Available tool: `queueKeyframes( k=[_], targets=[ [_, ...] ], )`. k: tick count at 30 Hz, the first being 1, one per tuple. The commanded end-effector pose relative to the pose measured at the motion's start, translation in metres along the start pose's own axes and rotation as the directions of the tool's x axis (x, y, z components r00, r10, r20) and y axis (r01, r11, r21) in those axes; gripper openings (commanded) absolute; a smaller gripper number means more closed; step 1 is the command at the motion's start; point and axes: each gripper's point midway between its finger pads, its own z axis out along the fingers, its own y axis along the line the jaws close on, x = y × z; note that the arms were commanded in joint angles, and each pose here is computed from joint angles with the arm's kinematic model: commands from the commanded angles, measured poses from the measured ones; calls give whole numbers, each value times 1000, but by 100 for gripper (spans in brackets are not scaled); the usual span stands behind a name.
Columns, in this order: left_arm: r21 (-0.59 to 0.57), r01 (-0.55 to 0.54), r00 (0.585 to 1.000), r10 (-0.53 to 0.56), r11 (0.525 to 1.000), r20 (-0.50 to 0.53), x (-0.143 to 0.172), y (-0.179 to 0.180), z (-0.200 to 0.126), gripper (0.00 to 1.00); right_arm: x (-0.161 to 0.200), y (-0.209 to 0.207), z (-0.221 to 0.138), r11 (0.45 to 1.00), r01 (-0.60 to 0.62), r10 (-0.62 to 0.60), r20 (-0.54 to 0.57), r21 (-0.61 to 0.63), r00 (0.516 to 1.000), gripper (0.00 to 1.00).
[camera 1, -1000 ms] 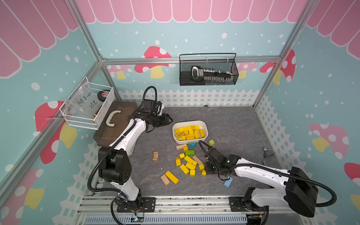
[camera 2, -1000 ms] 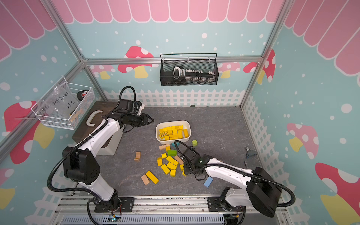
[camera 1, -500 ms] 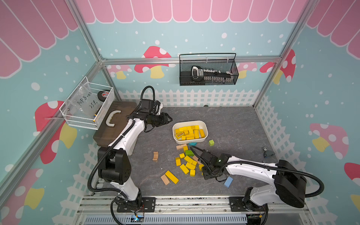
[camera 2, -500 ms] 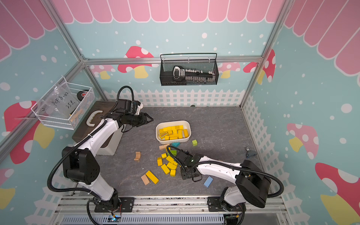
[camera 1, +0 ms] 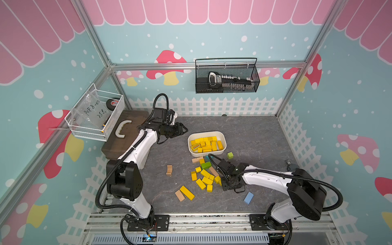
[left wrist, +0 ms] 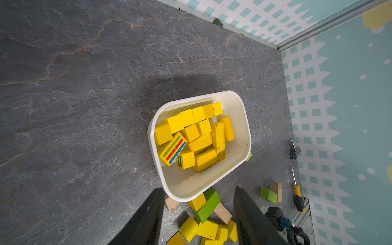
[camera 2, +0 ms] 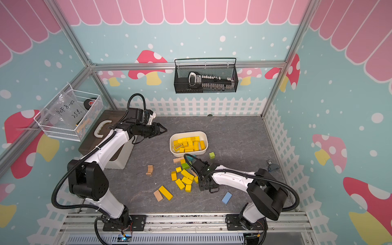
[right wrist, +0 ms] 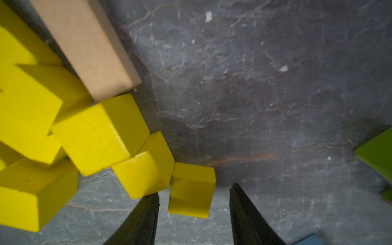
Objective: Pick out the yellow building blocks
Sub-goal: Pick up the building block from the center of the board.
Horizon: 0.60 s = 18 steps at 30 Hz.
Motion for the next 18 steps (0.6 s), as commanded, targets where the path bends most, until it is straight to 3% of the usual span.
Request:
queueKeyframes(
  k=[1,18],
  targets=[
    [9,8,1000,-8,1000,1,1,2,0,57,-13,-1,-3,1000,-17,17,39,0,999,53],
    [21,12,1000,-12,1000,8,-2,0,-2,57,0,1,1,998,-27,28,23,-59,999,42]
  ],
)
